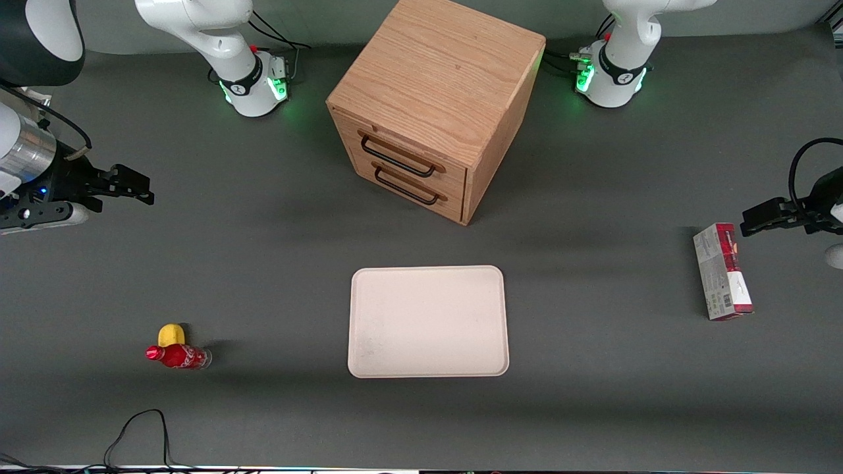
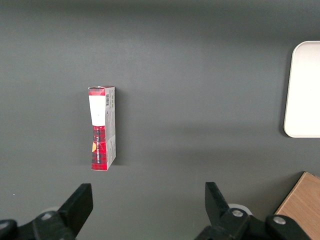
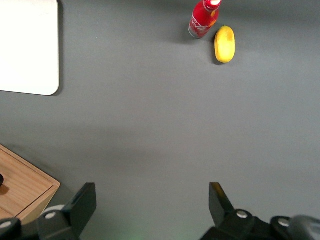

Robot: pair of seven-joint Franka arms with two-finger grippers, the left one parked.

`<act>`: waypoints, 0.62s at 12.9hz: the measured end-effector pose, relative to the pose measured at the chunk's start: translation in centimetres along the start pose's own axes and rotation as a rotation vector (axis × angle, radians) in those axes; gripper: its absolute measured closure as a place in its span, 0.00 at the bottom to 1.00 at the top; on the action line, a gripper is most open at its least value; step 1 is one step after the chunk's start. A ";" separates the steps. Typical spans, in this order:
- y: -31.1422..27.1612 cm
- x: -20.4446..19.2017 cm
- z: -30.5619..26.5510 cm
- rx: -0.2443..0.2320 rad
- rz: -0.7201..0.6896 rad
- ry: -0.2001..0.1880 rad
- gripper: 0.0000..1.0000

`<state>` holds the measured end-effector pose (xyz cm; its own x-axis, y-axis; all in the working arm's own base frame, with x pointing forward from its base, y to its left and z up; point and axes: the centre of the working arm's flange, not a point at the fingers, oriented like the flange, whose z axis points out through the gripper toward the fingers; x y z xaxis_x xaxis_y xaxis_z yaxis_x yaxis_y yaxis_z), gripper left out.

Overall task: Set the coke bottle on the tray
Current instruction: 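Move the open right gripper down over the red Coca-Cola bottle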

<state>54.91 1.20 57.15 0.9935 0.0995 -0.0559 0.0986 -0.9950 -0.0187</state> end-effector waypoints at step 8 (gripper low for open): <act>0.7 0.0 -0.1 0.001 0.013 -0.002 0.00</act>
<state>54.97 0.47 57.26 0.9945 0.0870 -0.0579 0.0861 -0.9961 -0.0188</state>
